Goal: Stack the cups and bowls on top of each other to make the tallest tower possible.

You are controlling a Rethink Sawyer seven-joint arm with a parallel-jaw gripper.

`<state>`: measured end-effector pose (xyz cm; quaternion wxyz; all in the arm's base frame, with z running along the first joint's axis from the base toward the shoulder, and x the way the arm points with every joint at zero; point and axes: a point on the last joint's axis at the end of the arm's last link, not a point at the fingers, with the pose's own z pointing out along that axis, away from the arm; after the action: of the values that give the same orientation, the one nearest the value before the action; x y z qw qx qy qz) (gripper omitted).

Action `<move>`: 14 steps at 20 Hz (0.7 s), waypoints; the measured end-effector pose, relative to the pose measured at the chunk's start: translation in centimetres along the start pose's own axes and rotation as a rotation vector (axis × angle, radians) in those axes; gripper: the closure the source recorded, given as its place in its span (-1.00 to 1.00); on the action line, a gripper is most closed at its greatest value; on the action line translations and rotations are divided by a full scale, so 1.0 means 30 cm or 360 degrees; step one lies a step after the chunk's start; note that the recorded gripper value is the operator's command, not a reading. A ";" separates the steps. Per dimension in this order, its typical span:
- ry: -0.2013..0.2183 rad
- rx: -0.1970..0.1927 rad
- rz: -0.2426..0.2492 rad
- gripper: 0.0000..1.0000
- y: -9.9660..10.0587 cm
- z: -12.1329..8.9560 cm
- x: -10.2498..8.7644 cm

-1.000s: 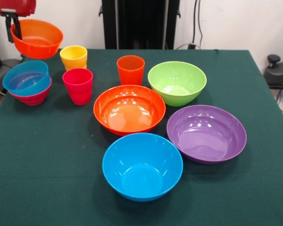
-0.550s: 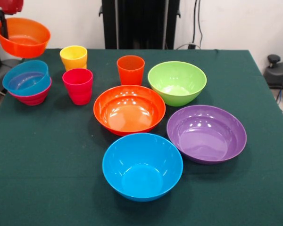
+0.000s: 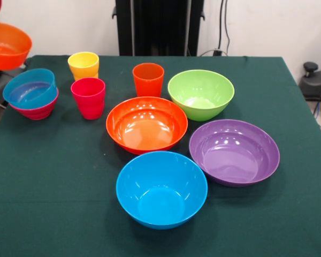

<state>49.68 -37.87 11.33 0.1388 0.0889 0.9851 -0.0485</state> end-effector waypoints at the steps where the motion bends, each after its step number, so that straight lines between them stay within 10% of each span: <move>1: -0.0002 0.0000 -0.0003 1.00 0.000 0.004 -0.002; 14: 0.0032 -0.0043 -0.0183 1.00 0.139 0.130 0.002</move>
<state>51.45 -34.25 7.28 0.1271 0.0307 0.9905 -0.0423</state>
